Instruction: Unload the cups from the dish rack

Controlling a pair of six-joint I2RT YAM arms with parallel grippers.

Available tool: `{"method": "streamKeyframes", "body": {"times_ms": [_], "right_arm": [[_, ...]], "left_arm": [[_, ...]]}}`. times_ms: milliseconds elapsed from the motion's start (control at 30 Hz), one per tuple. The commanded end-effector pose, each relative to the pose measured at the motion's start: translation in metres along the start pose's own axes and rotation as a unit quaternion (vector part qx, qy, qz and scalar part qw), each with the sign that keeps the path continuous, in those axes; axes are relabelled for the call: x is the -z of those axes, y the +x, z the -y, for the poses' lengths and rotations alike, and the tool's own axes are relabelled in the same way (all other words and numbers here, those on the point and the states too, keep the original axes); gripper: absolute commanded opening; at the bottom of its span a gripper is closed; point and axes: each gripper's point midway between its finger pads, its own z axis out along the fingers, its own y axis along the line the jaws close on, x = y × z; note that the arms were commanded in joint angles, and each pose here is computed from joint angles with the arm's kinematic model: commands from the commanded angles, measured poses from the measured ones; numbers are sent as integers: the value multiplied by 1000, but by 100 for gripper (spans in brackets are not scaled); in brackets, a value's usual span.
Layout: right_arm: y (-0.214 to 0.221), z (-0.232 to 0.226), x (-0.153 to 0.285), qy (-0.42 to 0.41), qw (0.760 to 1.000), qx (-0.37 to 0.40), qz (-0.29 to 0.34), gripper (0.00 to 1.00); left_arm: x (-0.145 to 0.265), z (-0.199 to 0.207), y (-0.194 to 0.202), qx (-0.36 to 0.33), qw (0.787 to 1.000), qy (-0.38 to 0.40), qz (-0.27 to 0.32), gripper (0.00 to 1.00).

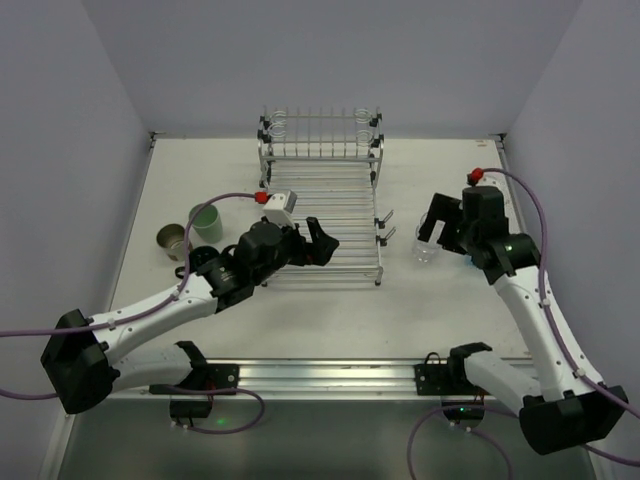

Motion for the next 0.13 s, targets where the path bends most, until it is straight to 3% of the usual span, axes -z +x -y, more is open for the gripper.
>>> {"method": "streamKeyframes", "body": {"times_ms": [0, 100], "right_arm": [[22, -39, 7, -96, 995, 12, -33, 99], [41, -58, 10, -137, 989, 20, -51, 99]], "left_arm": [[1, 13, -15, 0, 1000, 14, 21, 100], [4, 15, -16, 3, 1000, 21, 23, 100]]}}
